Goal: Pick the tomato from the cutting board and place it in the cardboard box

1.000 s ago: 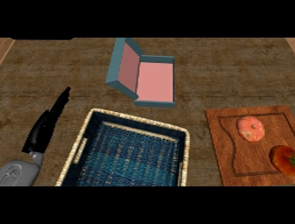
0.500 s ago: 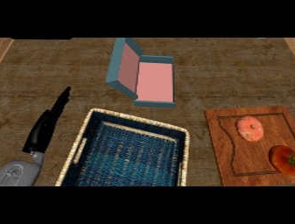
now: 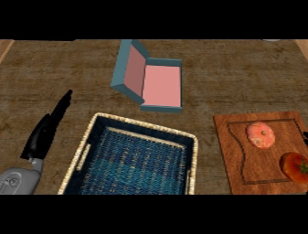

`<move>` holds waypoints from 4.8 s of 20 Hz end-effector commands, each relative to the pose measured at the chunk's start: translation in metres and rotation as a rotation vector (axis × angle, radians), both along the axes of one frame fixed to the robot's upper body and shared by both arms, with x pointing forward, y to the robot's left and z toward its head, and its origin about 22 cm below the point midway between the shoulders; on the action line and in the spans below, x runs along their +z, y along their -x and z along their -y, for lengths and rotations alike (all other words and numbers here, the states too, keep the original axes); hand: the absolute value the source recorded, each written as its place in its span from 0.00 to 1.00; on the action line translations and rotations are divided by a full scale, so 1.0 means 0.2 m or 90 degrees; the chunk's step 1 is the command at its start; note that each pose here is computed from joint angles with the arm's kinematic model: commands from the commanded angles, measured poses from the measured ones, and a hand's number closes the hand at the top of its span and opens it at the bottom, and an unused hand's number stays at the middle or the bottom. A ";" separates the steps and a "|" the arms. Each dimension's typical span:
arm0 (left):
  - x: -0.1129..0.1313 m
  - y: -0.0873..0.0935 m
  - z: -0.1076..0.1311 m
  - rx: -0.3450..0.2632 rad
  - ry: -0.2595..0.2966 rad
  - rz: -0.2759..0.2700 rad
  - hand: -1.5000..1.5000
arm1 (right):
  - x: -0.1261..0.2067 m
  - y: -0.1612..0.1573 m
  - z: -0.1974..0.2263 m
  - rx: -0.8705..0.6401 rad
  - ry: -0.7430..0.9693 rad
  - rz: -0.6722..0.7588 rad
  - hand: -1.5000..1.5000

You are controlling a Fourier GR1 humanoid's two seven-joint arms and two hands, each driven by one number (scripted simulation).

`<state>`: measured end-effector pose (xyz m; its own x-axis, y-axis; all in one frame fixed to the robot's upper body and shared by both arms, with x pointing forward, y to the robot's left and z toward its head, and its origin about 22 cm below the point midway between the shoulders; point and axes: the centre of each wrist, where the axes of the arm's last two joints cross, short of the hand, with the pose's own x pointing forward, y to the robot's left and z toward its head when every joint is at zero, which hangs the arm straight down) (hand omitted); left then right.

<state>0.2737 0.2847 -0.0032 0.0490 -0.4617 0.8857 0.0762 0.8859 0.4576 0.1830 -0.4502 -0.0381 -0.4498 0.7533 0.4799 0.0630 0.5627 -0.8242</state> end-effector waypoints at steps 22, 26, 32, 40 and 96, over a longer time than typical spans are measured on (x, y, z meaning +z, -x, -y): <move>0.00 -0.04 0.02 -0.022 -0.001 0.010 0.50 | -0.08 -0.18 -0.61 -0.079 0.013 0.185 1.00; 0.03 -0.06 0.06 -0.052 -0.003 0.021 0.50 | -0.10 -0.16 -0.62 -0.061 0.073 0.102 1.00; 0.05 -0.07 0.10 -0.073 -0.009 0.023 0.50 | 0.02 -0.26 -0.77 -0.090 0.128 0.113 1.00; 0.02 -0.08 0.12 -0.067 -0.009 0.006 0.50 | 0.18 -0.42 -1.11 -0.214 0.113 0.127 1.00; 0.03 -0.04 0.01 -0.005 0.001 0.005 0.50 | 0.68 -1.01 -1.69 -0.410 -0.466 0.053 0.00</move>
<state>0.2849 0.2775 -0.0010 0.0395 -0.4585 0.8878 0.0867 0.8867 0.4541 0.3891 -0.0925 0.1132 -0.0683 0.4158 0.9069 0.5276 0.7866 -0.3209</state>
